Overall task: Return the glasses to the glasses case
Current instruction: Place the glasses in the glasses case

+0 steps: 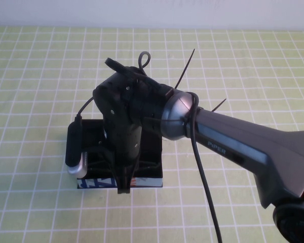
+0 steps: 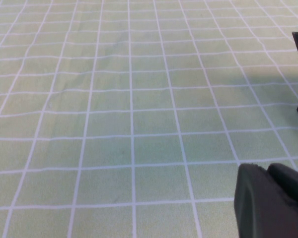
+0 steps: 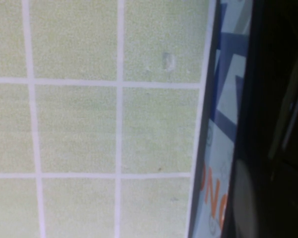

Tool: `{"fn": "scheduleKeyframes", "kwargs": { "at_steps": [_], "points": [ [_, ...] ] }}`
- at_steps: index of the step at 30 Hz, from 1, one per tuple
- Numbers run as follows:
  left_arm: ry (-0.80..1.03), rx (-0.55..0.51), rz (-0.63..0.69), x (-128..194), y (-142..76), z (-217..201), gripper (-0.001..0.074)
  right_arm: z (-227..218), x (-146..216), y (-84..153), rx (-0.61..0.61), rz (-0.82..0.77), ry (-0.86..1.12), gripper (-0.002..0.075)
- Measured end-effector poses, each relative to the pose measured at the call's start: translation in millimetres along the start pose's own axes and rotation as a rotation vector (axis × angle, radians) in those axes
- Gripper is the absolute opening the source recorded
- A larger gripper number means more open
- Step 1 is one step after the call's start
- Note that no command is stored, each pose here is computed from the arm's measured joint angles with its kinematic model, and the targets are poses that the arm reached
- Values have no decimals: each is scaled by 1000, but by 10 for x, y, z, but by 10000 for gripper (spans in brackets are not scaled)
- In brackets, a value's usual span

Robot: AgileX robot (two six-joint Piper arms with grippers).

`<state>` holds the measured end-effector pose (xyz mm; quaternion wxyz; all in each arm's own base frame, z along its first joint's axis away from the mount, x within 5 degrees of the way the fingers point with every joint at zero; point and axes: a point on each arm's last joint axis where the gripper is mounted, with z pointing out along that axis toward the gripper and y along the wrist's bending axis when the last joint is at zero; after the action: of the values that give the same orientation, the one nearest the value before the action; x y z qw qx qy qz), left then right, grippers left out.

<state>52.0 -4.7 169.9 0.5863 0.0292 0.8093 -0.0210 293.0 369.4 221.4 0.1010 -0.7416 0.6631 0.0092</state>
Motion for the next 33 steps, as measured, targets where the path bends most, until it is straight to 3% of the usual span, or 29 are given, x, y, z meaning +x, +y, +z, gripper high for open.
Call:
{"fn": "scheduleKeyframes", "kwargs": {
  "at_steps": [4,11,19,24,30,33],
  "points": [
    [0,0,0,0,0,0,-2,0,1,-1,1,-1,1,42],
    [0,0,0,0,0,0,-2,-30,17,-19,26,-4,14,235],
    [0,0,0,0,0,0,-2,-309,116,-99,83,20,-7,272],
    [0,0,0,0,0,0,-2,-594,223,-163,187,100,10,229],
    [0,0,0,0,0,0,-2,-753,436,-311,211,215,-10,40],
    [0,0,0,0,0,0,-2,-795,615,-436,183,293,-46,3]
  ]
}}
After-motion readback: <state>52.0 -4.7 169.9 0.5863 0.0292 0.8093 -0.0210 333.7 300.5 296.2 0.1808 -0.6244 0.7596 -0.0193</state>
